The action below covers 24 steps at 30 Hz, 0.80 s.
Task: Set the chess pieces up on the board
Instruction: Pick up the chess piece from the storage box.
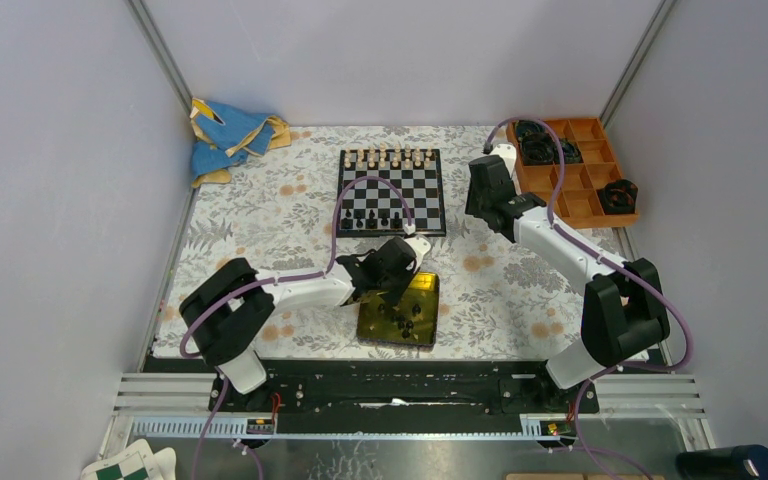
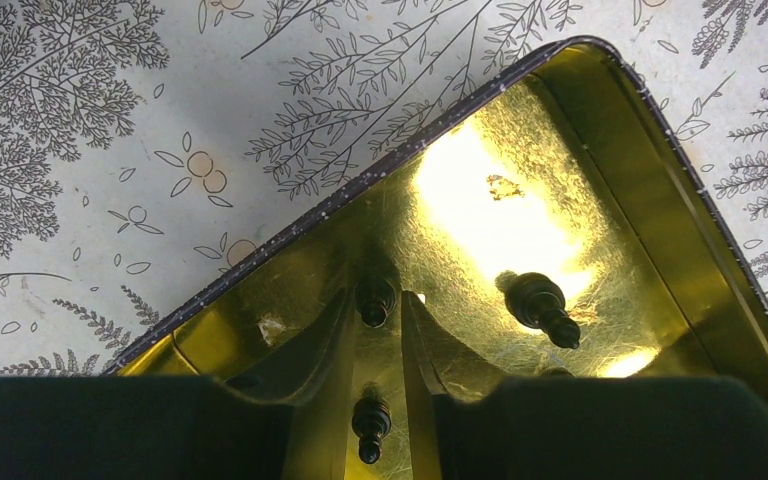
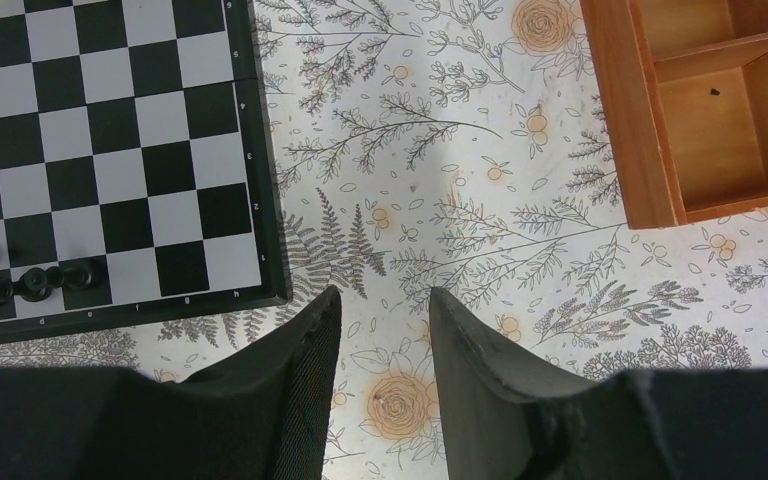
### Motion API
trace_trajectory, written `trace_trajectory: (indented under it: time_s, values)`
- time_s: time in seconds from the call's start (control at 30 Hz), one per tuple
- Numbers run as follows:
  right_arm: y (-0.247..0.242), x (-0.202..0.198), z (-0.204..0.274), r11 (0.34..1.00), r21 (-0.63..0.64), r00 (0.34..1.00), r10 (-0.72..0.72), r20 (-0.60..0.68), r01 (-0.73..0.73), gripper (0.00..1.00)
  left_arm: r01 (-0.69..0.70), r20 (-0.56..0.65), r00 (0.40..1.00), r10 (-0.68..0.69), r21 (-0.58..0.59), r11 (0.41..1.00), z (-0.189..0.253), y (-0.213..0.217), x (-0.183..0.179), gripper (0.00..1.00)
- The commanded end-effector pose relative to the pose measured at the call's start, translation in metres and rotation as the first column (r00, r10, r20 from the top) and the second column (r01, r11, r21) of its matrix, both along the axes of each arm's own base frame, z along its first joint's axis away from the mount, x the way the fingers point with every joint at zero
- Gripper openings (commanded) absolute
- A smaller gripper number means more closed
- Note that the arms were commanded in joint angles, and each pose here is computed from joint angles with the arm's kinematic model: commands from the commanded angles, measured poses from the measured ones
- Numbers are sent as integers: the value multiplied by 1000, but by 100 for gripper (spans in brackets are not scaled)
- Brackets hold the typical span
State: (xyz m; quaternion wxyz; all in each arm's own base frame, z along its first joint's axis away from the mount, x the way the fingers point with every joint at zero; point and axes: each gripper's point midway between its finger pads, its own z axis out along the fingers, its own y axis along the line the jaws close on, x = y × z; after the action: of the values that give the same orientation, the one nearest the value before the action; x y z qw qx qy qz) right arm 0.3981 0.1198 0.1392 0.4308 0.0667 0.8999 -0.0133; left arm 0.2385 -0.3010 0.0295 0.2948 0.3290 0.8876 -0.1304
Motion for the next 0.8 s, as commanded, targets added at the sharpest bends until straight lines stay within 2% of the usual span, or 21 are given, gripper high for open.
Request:
trace_trajectory:
  time_s: [0.0, 0.53, 0.77]
  values:
    - [-5, 5, 23, 999, 20, 997, -26, 71, 25, 45, -18, 29, 999, 18, -7, 1000, -4, -3, 5, 29]
    - [-5, 2, 22, 999, 26, 997, -21, 69, 19, 45, -26, 50, 998, 27, -15, 1000, -2, -5, 10, 23]
    - [-5, 3, 22, 1000, 26, 997, -20, 70, 18, 44, -25, 55, 998, 26, -15, 1000, 2, -7, 12, 9]
